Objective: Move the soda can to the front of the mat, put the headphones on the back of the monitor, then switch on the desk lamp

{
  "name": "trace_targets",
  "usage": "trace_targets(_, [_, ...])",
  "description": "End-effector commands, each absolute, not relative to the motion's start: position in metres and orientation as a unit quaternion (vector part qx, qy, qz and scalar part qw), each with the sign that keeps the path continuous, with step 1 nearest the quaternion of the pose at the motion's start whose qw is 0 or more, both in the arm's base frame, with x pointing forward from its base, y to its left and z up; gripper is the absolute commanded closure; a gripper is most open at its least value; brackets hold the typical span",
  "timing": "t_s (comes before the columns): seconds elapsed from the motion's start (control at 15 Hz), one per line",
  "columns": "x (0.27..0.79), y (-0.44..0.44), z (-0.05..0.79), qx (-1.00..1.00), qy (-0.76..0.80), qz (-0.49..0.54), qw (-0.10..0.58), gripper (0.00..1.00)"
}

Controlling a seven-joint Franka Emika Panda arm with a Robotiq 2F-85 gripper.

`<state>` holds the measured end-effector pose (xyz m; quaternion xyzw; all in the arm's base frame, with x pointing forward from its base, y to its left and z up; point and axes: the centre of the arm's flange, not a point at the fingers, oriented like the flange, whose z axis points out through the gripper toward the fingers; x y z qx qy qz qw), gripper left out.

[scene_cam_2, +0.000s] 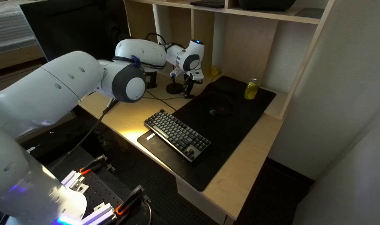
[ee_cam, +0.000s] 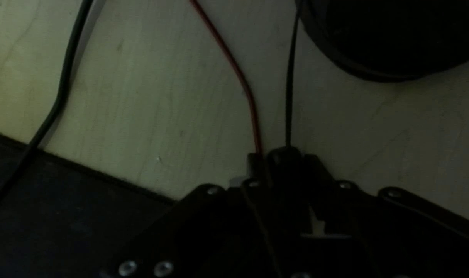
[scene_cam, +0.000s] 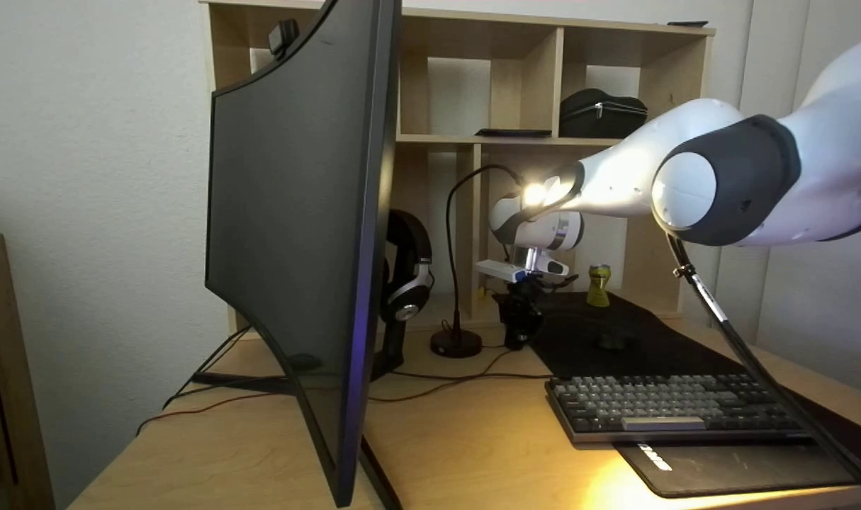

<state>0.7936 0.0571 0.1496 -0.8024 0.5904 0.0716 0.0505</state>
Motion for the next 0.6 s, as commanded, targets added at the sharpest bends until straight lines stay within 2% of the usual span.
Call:
trace_targets(0.0, [0.792,0.037,0.173,-0.788,0.608,0.074,0.068,0.35])
trace_targets(0.33, [0.774,0.015,0.223,-0.781,0.61,0.084,0.105,0.02])
trace_targets(0.4, [0.77,0.012,0.232,-0.778,0.612,0.092,0.109,0.0])
trace_targets(0.47, [0.806,0.019,0.212,-0.778,0.617,0.065,0.099,0.0])
trace_targets(0.53, [0.807,0.016,0.22,-0.778,0.617,0.064,0.101,0.05])
